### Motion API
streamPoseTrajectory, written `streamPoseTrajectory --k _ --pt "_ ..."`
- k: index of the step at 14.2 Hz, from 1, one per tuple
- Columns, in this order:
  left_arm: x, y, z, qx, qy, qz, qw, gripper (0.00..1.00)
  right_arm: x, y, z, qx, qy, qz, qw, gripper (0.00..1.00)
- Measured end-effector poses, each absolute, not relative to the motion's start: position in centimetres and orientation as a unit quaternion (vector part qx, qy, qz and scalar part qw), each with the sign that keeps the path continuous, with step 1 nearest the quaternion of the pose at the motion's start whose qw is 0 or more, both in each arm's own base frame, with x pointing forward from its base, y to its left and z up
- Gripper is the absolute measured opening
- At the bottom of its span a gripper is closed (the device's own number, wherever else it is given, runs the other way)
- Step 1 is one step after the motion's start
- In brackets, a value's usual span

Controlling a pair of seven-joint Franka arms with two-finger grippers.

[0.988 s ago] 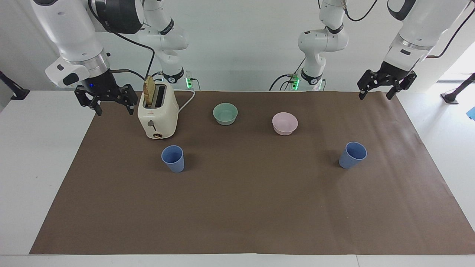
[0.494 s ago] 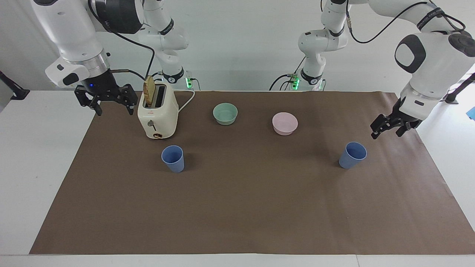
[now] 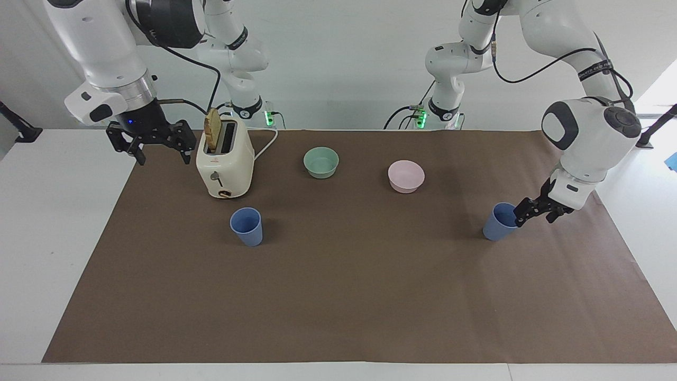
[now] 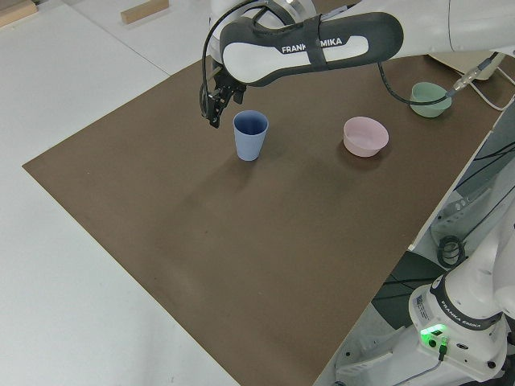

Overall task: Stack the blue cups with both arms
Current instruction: 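Reach the left gripper to the blue cup nearest it and grasp it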

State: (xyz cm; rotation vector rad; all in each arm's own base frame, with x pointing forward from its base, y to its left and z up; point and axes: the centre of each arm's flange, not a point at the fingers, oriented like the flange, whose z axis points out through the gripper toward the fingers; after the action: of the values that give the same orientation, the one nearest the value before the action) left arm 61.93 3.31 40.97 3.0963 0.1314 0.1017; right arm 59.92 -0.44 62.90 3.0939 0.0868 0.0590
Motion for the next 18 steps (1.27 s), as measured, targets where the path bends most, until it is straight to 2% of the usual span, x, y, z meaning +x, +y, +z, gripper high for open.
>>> streamPoseTrajectory --k 4,10,14,18 --pt "60.8 3.6 38.9 0.998 0.049 0.011 0.025 1.0 59.9 -0.4 62.9 0.999 0.028 0.019 0.023 1.0" --pt "59.3 2.9 41.0 0.998 0.05 -0.001 0.047 1.0 59.9 -0.4 62.9 0.999 0.028 0.019 0.023 1.0" --pt "57.7 3.4 40.5 0.998 0.04 -0.01 0.047 1.0 59.9 -0.4 62.9 0.999 0.028 0.019 0.023 1.0" --pt "57.9 4.2 40.5 0.998 0.043 0.008 0.045 1.0 59.9 -0.4 62.9 0.999 0.028 0.019 0.023 1.0"
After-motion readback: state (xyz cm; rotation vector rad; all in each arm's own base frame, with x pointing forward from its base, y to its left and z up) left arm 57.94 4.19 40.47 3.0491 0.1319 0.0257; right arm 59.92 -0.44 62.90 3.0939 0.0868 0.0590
